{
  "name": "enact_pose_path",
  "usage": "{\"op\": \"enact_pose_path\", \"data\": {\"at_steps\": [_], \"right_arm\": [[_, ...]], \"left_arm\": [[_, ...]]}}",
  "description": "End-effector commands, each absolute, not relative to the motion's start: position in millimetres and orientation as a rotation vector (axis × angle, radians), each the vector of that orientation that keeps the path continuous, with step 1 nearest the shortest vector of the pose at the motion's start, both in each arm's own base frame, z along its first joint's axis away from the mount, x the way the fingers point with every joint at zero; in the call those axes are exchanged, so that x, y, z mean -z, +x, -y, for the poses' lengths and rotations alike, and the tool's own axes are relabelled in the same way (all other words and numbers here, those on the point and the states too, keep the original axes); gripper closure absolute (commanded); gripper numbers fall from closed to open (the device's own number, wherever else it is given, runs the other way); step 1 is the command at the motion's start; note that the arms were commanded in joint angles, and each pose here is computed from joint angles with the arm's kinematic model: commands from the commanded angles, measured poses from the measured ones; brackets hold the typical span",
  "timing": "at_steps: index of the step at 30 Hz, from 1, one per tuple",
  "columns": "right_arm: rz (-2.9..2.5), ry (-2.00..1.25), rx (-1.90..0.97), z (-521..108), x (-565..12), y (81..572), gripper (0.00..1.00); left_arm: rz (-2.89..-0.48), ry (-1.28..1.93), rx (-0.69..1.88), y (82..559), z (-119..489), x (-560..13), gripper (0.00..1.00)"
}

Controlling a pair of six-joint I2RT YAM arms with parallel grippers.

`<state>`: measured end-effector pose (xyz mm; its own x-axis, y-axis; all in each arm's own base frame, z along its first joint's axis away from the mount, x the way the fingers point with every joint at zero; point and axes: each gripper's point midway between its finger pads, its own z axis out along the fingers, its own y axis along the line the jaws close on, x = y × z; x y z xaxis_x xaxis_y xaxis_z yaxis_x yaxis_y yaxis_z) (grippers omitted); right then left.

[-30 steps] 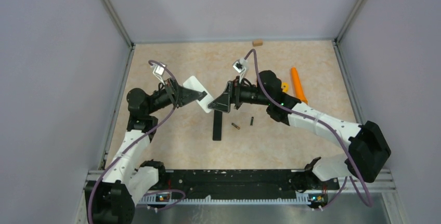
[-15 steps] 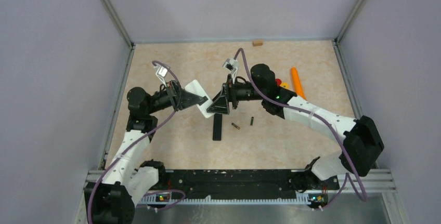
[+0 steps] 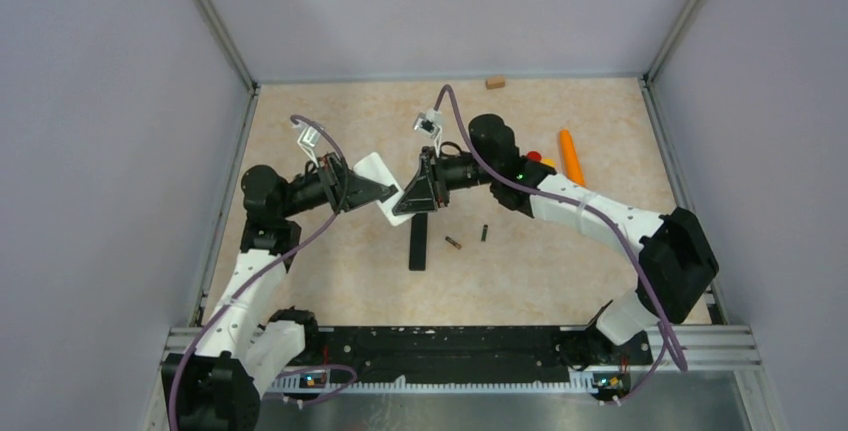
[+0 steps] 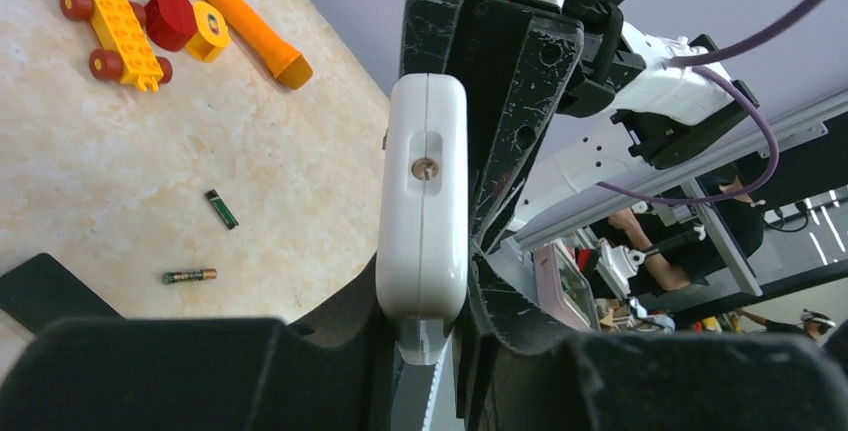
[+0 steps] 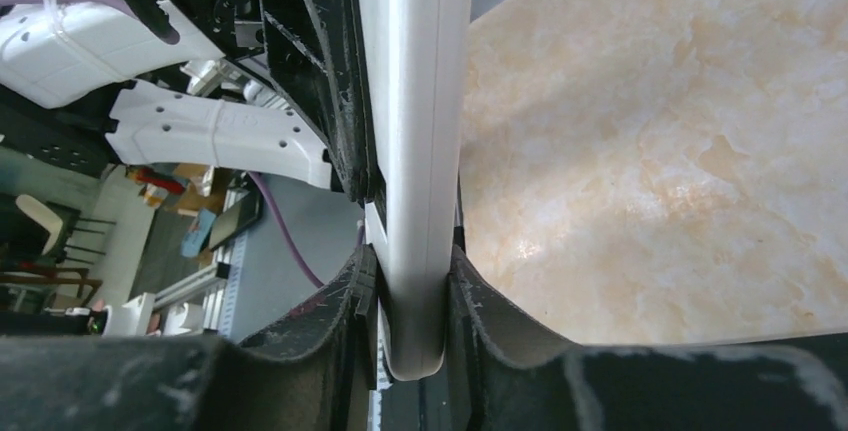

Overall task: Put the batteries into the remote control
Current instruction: Place the remote control at the center of the board.

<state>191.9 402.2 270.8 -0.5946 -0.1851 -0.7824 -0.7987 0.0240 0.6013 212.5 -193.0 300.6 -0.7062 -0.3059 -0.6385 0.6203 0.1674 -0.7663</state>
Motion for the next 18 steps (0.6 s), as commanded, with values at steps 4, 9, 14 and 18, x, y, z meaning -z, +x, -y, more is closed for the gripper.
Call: {"op": "enact_pose_path", "data": {"at_steps": [4,9,14,18], "right_arm": [[-1.7,-0.682,-1.602,-414.9,-293.8,232.0,0.88],[-1.639,-0.649,-1.652,-416.7,-301.9,231.7,0.93],[-1.66,-0.684,-1.546,-411.4,-299.2,237.4,1.0],[-1.759,-0.641,-1.312,-393.2,-283.7,264.5,1.0]], "left_arm": [[-1.666,0.38,1.634,201.2,195.0,-322.7,1.0],[-1.667,0.366,1.628,204.0,194.8,-321.0,1.0],[-1.68,0.326,1.542,217.7,191.9,-317.5,0.58],[-1.773,0.153,1.305,251.7,175.2,-294.7,0.02]]}}
